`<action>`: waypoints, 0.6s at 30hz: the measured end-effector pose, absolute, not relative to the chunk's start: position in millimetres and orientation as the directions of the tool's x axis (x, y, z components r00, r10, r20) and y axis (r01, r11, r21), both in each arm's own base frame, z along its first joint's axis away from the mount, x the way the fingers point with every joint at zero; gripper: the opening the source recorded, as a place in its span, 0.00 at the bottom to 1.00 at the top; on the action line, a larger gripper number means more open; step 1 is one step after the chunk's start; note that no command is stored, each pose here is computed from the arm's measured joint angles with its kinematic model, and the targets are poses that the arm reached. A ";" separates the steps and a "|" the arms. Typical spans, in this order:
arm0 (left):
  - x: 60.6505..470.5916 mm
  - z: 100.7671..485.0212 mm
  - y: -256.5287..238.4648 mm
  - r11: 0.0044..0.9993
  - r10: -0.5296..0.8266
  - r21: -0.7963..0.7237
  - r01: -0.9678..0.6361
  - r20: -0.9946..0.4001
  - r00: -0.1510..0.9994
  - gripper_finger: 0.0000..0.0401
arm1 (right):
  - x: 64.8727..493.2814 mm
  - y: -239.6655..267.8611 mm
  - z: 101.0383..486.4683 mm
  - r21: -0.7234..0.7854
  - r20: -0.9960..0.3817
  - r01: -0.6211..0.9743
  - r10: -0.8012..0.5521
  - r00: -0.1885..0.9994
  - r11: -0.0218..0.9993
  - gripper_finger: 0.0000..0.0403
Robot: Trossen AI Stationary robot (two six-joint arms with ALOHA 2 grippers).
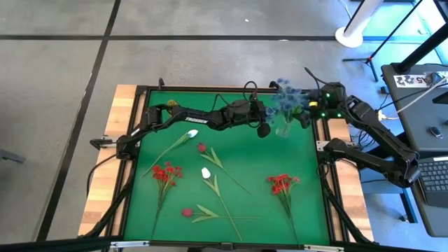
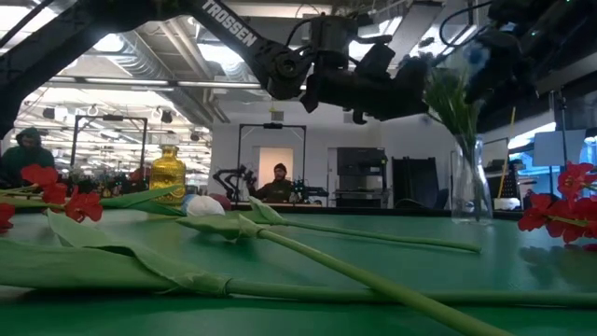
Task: Sort flowers into vase by color
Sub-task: Put the light blue flowers into the transparent vase
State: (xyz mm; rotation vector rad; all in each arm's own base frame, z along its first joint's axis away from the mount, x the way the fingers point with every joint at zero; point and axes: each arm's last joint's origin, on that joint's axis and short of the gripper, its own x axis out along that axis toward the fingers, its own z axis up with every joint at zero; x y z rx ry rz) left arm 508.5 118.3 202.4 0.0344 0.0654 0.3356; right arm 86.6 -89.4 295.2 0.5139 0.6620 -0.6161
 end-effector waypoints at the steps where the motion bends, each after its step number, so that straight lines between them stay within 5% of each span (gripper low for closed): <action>1: 508.5 202.1 118.3 0.944 0.330 0.045 -0.328 -0.062 0.942 0.00 | 85.8 -88.7 296.0 0.238 -0.699 0.670 -0.355 0.620 0.703 0.80; 18: 508.1 200.1 119.5 0.943 0.332 0.051 -0.329 -0.082 0.940 0.00 | 71.7 -71.7 284.3 0.257 -0.836 0.692 -0.203 0.509 0.674 0.80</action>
